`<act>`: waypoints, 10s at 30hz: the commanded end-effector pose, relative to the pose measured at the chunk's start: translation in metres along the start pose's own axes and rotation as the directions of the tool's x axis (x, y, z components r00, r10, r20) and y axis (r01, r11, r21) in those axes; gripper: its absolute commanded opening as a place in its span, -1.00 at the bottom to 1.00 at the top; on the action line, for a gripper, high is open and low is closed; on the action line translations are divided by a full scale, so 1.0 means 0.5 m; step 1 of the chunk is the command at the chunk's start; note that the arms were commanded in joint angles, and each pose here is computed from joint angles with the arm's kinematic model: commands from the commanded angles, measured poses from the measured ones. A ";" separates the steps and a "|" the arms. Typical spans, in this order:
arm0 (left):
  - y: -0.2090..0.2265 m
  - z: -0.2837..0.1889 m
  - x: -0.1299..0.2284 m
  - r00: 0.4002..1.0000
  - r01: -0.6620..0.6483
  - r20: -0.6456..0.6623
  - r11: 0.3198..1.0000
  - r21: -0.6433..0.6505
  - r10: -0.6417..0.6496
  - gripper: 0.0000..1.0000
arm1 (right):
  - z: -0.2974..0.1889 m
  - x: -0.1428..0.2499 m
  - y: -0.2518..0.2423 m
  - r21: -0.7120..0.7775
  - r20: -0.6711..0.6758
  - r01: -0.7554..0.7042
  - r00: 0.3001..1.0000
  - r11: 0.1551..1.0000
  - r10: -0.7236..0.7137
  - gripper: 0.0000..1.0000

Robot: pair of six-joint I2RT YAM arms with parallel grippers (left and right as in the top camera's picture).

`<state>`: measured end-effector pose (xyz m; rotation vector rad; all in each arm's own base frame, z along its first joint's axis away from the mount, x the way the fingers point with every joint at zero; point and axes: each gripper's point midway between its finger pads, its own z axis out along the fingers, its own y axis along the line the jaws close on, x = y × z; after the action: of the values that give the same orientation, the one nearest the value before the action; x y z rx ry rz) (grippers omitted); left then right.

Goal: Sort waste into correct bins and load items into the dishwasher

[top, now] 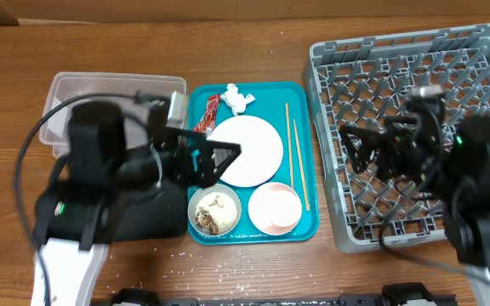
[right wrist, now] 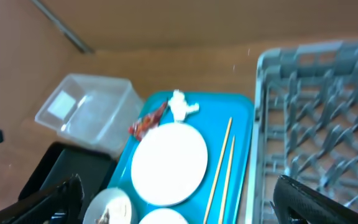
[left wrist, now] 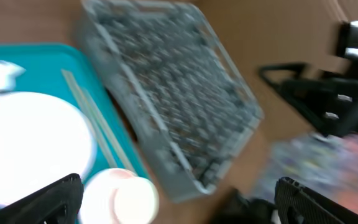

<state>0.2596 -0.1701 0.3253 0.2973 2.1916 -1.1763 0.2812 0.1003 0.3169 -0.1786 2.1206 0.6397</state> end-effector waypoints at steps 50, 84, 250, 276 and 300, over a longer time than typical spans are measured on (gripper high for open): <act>0.016 0.142 0.032 0.953 0.148 -0.296 0.955 0.255 -0.068 -0.92 | 0.032 0.037 0.131 -0.427 -0.188 -0.095 0.982 0.899 0.014 0.99; -0.059 0.084 -0.024 0.975 0.083 -0.217 0.826 0.557 0.049 0.77 | 0.012 0.006 0.306 -0.813 -0.005 0.127 0.974 0.568 -0.225 0.01; 0.094 -0.417 0.064 0.859 0.466 0.510 0.486 -0.739 -0.046 1.00 | 0.353 0.271 -0.036 0.349 -0.613 0.069 0.771 0.934 0.172 0.10; 0.094 -0.417 0.064 0.859 0.466 0.510 0.486 -0.739 -0.046 1.00 | 0.475 0.449 -0.160 0.368 -0.784 0.252 0.602 0.895 0.153 -0.92; 0.094 -0.417 0.064 0.859 0.466 0.510 0.486 -0.739 -0.046 1.00 | 0.338 0.183 -0.268 0.537 -0.565 0.189 0.805 0.823 0.184 -0.92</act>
<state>0.1699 0.0207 0.3533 -0.6848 2.1687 -0.1112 0.4076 0.0891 0.1585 -0.0124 2.7002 -0.0782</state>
